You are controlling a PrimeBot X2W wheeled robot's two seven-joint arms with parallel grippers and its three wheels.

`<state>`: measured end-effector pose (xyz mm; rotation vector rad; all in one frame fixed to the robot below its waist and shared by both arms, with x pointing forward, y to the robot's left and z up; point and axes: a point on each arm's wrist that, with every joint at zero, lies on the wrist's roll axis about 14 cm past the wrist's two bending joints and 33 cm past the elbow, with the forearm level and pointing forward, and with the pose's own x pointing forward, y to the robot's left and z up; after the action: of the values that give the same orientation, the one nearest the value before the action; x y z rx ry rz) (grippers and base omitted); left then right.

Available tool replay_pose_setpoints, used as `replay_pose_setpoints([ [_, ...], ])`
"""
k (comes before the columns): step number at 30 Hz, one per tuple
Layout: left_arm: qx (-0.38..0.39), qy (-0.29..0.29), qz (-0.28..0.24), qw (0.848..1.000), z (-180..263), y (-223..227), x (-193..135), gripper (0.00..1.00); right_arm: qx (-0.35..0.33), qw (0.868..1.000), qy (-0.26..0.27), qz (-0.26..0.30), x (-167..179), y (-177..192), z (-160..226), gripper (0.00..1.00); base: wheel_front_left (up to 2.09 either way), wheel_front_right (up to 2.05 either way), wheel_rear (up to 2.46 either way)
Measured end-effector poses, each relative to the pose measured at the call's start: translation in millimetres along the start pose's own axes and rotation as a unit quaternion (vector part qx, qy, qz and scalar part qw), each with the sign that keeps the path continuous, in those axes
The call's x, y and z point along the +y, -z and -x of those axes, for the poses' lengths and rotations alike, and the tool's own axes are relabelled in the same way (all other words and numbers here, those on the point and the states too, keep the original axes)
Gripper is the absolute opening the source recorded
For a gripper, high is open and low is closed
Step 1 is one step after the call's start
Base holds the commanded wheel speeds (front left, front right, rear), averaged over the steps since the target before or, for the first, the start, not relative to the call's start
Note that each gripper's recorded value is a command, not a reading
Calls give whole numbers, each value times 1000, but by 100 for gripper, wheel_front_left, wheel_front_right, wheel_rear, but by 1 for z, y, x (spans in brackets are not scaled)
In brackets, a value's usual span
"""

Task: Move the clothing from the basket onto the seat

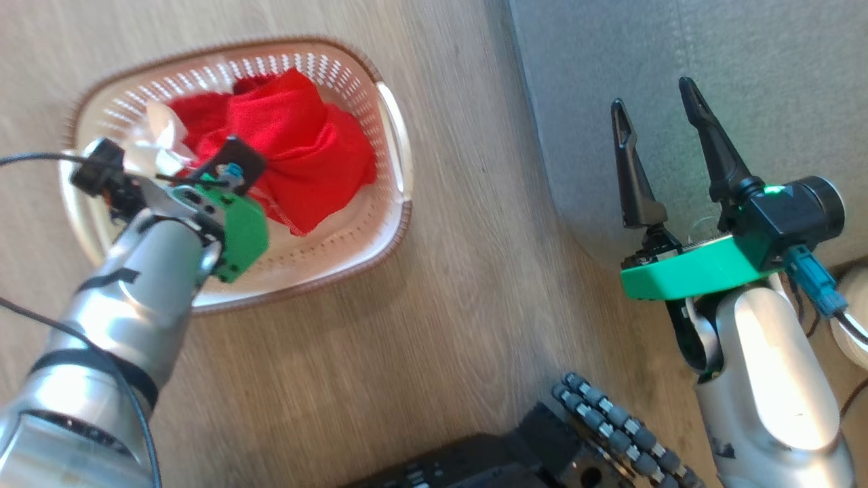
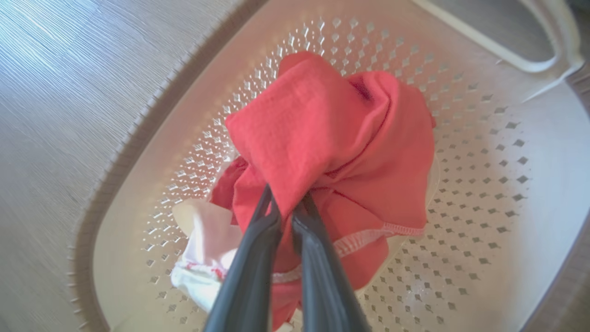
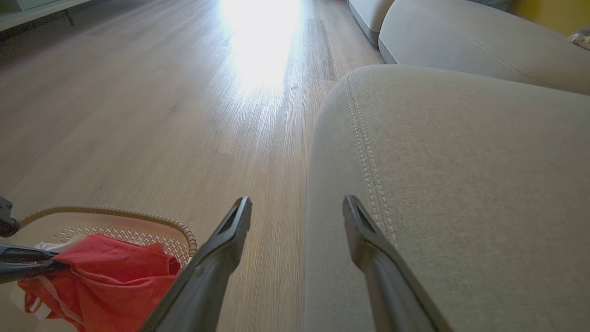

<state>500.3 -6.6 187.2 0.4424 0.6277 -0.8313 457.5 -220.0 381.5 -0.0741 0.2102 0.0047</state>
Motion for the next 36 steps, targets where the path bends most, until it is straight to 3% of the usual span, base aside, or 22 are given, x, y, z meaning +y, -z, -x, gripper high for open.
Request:
replay_pose_setpoints([
  [5,-69,-26,13,997,30,-50,4,0,-29,1000,-6,2,4,-25,7,100,0,0,0],
  [10,-102,-52,26,993,61,-73,4,0,-38,999,-3,-4,6,-36,23,100,0,0,0],
  [16,-170,-105,60,978,113,-114,15,0,-58,998,-15,-11,16,-54,43,100,0,0,0],
  [23,-244,-168,84,951,178,-152,28,0,-88,996,-27,-17,26,-76,67,100,0,0,0],
  [36,-380,-251,110,884,294,-202,41,0,-133,990,-43,-15,39,-103,104,100,0,0,0],
])
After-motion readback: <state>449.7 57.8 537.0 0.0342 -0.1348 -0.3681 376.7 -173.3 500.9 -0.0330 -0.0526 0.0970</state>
